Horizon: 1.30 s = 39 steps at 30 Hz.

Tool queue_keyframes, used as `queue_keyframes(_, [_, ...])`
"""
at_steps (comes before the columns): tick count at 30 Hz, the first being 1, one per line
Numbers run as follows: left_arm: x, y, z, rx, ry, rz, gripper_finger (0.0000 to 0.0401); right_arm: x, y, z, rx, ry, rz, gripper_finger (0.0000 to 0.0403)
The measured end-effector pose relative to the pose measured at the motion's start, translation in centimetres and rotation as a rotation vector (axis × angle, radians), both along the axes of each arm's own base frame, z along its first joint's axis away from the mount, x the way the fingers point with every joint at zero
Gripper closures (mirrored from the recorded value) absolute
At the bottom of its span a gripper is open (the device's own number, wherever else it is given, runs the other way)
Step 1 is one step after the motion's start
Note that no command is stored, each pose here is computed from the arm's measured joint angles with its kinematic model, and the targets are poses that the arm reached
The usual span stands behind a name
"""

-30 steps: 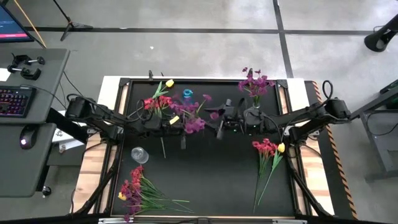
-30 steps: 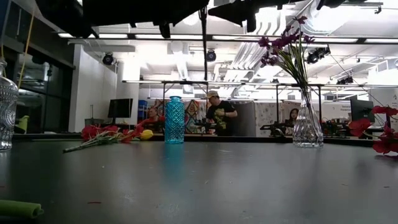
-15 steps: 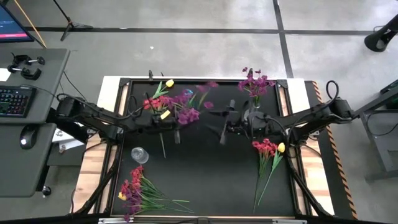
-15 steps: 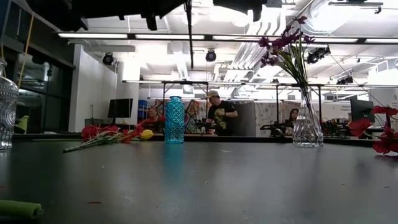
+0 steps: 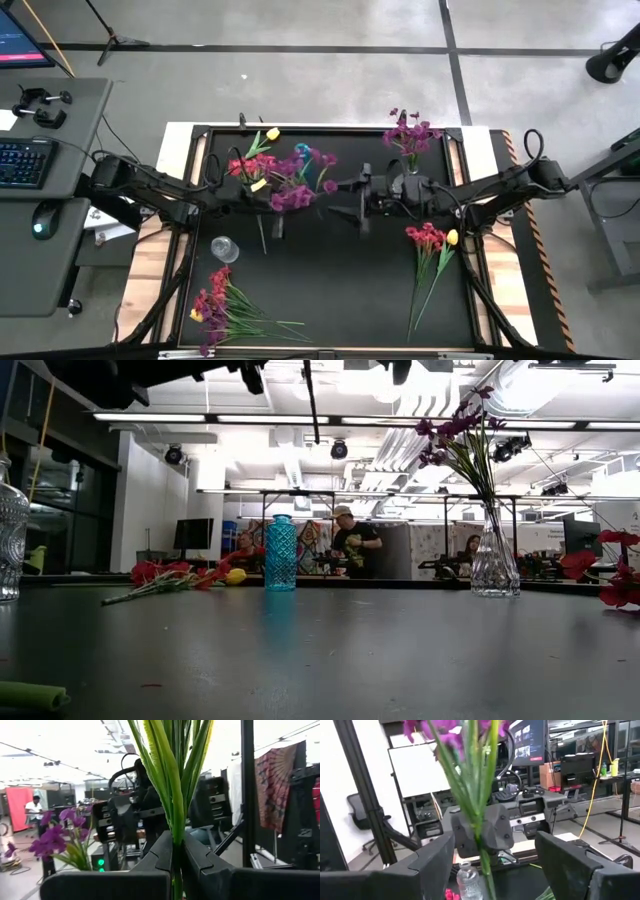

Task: Sort flowers into vase by color
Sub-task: Put the top violet flowers into the right transparent vase

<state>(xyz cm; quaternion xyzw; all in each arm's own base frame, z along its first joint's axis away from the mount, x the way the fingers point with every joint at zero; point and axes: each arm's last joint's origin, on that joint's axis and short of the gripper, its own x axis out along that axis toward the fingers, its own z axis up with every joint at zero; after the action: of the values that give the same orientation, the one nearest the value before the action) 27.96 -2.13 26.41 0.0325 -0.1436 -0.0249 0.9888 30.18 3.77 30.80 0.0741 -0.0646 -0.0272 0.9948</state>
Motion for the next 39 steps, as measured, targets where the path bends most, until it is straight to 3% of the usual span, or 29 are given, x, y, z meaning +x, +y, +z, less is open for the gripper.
queue_keyframes(5, [0.9, -0.2, 0.5, -0.011, -0.01, -0.046, 0.0401, 0.0, 0.0, 0.2, 0.011, -0.022, 0.001, 0.0137])
queue_keyframes(19, [5.5, -0.1, -0.2, -0.01, 0.024, -0.027, 0.0401, 0.0, 0.0, -0.2, 0.001, 0.022, 0.001, 0.0137])
queue_keyframes(30, [6.5, 0.6, -0.9, -0.016, 0.083, 0.005, 0.0401, 0.0, -0.1, -0.6, -0.028, 0.068, -0.042, 0.0145])
queue_keyframes(34, [6.5, 0.6, -0.9, -0.029, 0.088, 0.034, 0.0401, 0.0, -0.2, -0.7, -0.026, 0.078, -0.08, 0.0194])
queue_keyframes(39, [6.5, 0.8, -1.0, -0.033, 0.102, 0.089, 0.04, 0.0, -0.2, -0.7, -0.035, 0.079, -0.091, 0.0326])
